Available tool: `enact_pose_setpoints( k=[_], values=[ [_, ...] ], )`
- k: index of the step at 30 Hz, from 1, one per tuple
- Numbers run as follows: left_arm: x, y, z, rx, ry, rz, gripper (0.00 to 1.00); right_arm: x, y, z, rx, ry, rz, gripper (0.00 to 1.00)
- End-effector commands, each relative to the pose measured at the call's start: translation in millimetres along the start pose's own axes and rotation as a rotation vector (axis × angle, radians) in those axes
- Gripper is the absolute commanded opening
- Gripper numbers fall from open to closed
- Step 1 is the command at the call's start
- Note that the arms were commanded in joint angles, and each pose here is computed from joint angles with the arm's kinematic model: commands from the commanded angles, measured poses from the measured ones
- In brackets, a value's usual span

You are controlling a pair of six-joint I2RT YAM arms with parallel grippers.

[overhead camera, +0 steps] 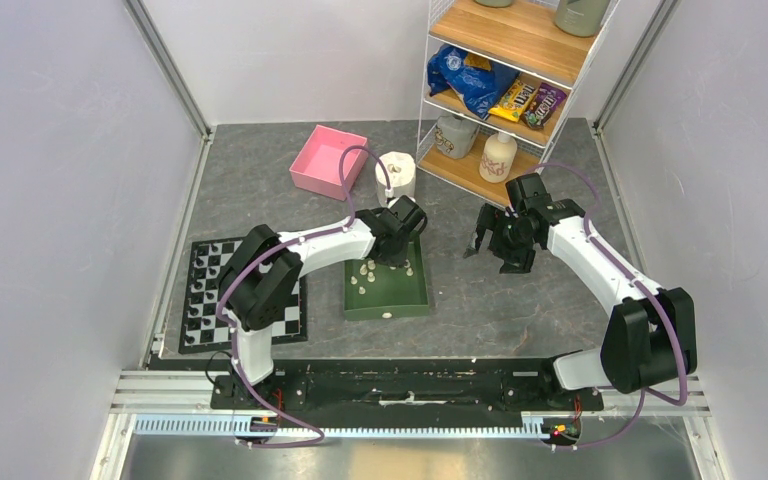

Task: Set up the chess pieces on the board

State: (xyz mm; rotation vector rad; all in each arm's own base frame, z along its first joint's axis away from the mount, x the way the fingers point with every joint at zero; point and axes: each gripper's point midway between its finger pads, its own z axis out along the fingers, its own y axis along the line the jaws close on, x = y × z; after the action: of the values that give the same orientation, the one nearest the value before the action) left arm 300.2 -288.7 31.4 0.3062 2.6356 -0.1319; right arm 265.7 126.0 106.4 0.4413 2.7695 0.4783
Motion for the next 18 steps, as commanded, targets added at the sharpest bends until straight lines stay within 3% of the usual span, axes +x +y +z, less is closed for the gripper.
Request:
enact_pose_setpoints(
  k=[1, 12, 18],
  values=[
    [-18.2, -4.8, -2.7, 0.022, -0.045, 0.0, 0.28, -3.5, 0.4, 1.9, 0.002, -0.007, -0.019, 0.99],
    [-13.3, -1.9, -2.6, 0.013, -0.031, 0.003, 0.21, -3.3, 0.4, 2.0, 0.001, -0.006, -0.021, 0.99],
    [-13.4, -3.8, -4.2, 0.025, -0.026, 0.008, 0.03, -3.1, 0.3, 1.6, 0.001, -0.007, -0.019, 0.99]
  ],
)
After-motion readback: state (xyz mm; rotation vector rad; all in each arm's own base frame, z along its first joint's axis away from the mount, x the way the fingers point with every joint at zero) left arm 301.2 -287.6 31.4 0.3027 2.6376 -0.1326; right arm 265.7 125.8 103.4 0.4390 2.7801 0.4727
